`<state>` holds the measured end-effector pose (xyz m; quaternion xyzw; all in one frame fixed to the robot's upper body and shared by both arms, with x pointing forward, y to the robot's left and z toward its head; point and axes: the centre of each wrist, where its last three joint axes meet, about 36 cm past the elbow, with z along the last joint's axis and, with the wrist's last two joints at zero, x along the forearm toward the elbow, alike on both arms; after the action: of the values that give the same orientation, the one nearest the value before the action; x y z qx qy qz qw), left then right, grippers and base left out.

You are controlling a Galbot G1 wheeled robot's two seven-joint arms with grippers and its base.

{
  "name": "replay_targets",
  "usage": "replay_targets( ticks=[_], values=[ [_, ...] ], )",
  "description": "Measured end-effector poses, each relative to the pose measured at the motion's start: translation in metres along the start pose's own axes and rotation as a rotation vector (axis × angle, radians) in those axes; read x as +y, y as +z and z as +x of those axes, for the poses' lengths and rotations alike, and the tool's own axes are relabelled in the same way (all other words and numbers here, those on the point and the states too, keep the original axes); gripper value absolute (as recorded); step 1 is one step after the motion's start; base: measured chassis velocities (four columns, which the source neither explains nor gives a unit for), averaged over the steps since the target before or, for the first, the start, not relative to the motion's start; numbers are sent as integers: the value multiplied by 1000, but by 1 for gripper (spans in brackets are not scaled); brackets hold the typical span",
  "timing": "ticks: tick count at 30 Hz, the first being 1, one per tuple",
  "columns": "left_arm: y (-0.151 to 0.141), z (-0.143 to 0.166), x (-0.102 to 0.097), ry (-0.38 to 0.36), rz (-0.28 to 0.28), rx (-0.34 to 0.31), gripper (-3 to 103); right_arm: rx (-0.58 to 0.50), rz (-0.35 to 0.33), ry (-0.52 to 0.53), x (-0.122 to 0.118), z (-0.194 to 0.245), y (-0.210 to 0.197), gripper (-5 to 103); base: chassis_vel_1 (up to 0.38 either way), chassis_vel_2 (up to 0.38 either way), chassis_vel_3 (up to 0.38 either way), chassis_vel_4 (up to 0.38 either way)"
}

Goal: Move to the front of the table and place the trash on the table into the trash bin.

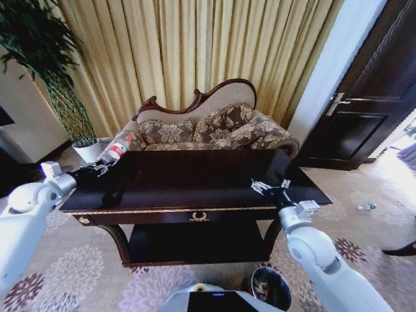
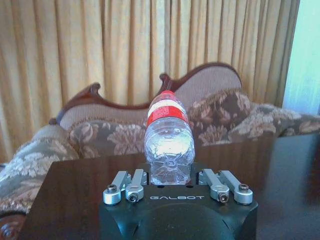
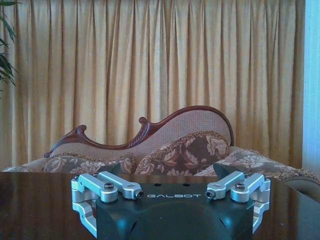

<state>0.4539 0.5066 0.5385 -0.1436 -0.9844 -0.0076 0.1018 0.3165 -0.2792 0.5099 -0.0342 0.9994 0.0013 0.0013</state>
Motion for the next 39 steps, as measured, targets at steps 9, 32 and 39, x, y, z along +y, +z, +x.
replay_targets(
  ticks=[9, 32, 39],
  values=[
    [0, -1, -72, -16, -12, -191, 40, 5, -5, -6, 3, 1, 1, 100, 0, 0, 0, 0],
    [4, 54, -208, 259, -283, -333, 40, 138, -232, -213, 17, -4, -33, 100, 0, 0, 0, 0],
    [14, 59, -213, 251, -441, -397, 40, 262, -493, -319, 22, -8, -71, 100, 0, 0, 0, 0]
  ],
)
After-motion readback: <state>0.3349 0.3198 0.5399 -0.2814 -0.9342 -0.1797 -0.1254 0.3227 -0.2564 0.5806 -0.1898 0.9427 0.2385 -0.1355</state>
